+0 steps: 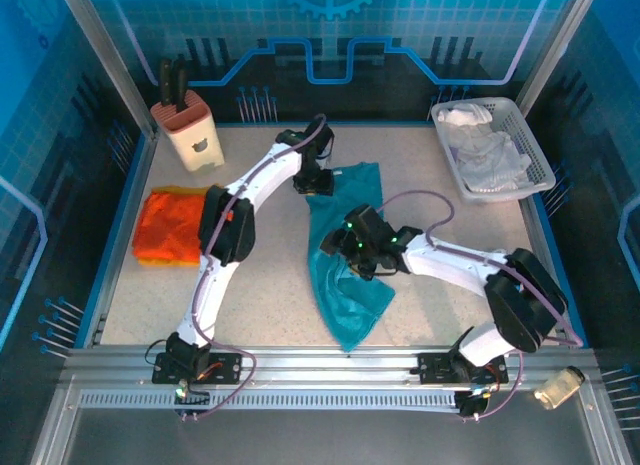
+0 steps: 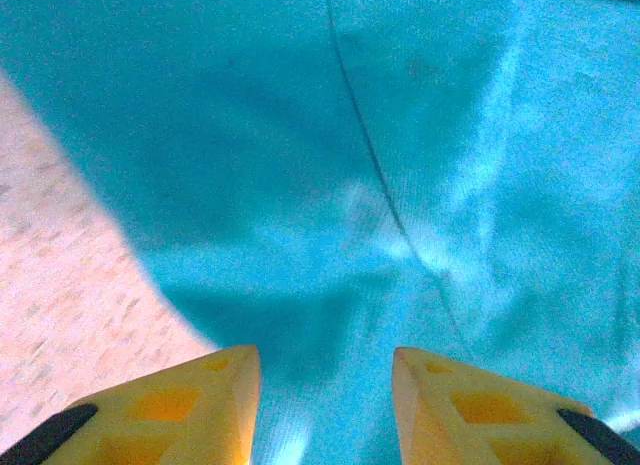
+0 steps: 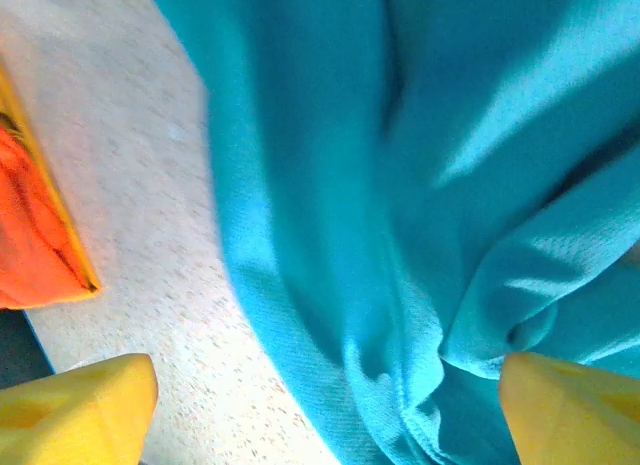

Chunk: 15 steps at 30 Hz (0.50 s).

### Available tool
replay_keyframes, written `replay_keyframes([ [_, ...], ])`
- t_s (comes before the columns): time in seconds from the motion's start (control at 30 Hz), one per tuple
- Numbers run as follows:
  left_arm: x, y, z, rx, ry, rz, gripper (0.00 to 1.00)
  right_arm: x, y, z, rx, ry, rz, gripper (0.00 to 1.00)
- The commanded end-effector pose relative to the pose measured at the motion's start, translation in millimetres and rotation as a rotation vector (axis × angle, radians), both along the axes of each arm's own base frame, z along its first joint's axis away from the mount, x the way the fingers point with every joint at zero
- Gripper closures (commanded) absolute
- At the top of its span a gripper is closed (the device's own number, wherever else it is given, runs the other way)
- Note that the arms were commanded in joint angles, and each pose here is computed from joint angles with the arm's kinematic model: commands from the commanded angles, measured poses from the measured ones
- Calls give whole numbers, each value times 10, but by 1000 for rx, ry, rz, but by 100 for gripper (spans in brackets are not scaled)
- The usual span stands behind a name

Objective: Fold and stack the t-shirts

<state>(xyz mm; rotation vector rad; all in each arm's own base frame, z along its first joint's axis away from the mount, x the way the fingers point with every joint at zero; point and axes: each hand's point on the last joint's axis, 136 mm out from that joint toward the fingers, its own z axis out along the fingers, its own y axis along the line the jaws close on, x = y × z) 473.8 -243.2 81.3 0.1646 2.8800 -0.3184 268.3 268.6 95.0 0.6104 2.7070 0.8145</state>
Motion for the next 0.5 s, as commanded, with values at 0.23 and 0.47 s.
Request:
replay_keyframes([
  [0.23, -595, 195, 1012, -183, -215, 9, 50, 785, -503, 635, -275, -280, 238, 15],
  [0.47, -1176, 448, 741, -204, -190, 33, 40, 1248, -400, 242, -401, -172, 366, 16],
])
